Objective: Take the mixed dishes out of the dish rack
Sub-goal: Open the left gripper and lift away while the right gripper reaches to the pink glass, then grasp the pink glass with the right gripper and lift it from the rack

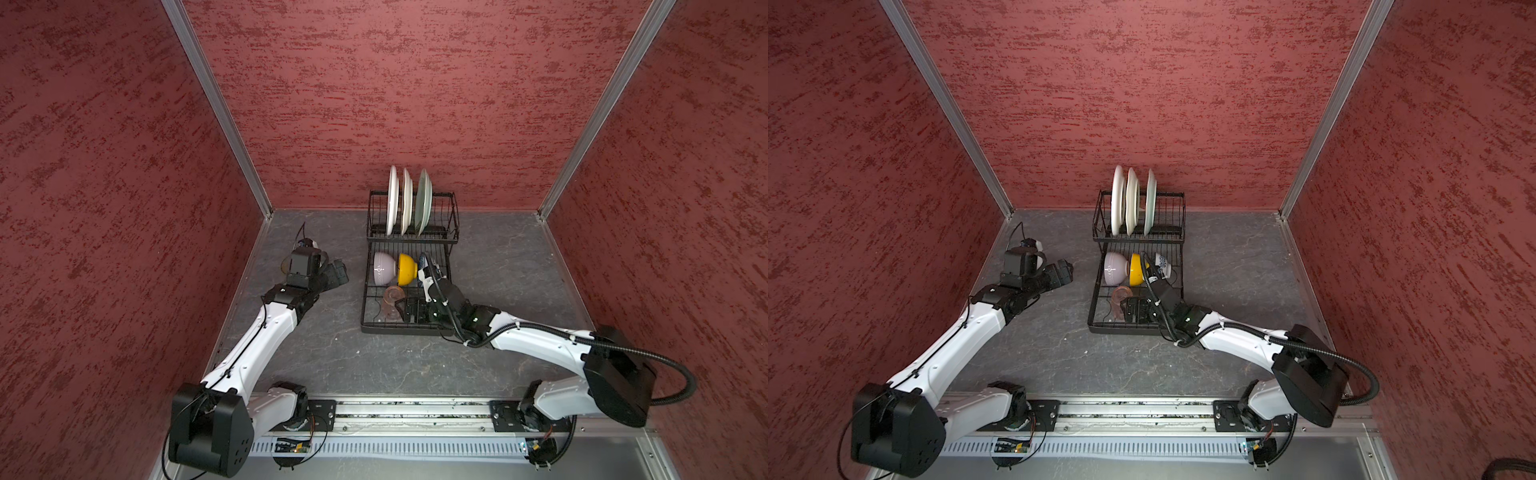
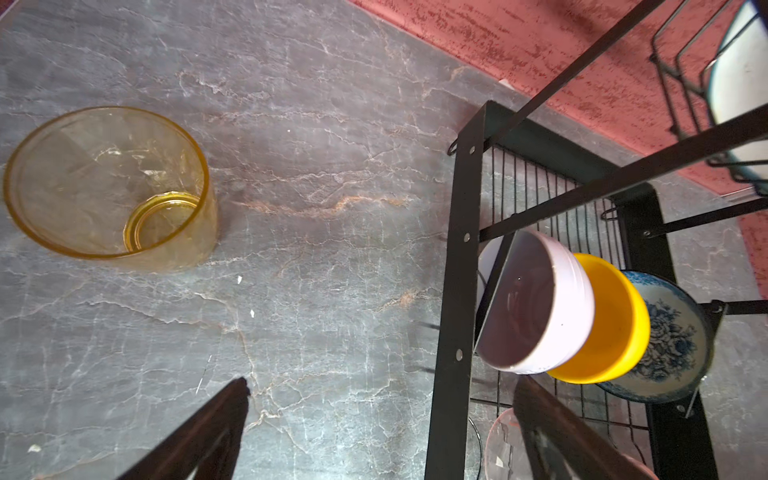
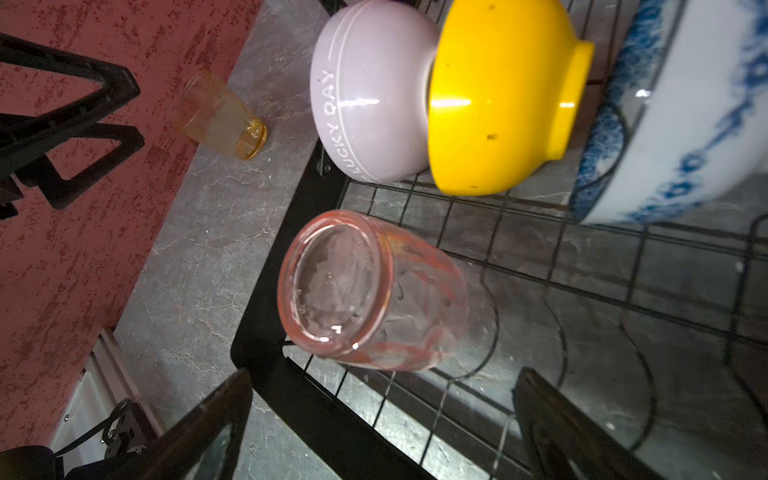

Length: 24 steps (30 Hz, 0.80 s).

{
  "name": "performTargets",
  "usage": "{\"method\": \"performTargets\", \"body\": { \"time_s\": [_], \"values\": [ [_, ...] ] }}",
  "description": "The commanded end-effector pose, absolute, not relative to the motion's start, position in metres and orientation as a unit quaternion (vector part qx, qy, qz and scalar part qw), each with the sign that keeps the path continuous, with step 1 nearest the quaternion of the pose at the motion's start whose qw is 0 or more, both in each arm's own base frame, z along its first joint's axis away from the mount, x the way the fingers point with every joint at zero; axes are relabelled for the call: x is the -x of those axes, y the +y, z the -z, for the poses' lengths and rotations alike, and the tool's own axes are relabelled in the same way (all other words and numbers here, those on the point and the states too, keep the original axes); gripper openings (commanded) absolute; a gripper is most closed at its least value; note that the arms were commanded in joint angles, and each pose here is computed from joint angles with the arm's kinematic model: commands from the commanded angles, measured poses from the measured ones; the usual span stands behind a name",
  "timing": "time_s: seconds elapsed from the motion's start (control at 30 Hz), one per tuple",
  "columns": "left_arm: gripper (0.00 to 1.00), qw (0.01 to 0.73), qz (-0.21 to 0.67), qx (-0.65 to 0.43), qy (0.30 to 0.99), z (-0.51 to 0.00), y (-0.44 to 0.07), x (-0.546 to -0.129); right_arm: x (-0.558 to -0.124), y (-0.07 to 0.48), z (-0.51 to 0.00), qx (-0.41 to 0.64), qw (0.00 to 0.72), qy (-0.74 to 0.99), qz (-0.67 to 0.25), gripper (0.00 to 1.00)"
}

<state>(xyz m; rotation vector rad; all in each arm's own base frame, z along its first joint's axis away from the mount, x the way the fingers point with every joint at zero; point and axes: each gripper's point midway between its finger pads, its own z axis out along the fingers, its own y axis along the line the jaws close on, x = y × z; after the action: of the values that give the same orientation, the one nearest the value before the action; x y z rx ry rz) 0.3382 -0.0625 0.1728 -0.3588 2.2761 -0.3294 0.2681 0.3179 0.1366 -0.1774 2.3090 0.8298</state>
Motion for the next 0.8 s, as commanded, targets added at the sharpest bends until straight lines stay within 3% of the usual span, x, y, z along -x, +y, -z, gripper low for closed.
{"method": "performTargets", "body": {
  "time_s": [0.0, 0.33, 0.77],
  "values": [
    [0.99, 0.422, 0.154, 0.133, 0.884, -0.189, -0.069, -0.34, -0.28, 0.331, -0.159, 0.055, 0.368, 0.869, -0.327, 0.99],
    [0.99, 0.418, 0.165, 0.122, 0.885, -0.177, -0.074, -0.334, -0.294, 0.35, -0.13, 0.082, 0.364, 0.893, -0.253, 0.99],
    [1.0, 0.421, 0.18, 0.111, 0.882, -0.179, -0.08, -0.333, -0.302, 0.358, -0.099, 0.08, 0.355, 0.919, -0.155, 0.89]
  ]
}}
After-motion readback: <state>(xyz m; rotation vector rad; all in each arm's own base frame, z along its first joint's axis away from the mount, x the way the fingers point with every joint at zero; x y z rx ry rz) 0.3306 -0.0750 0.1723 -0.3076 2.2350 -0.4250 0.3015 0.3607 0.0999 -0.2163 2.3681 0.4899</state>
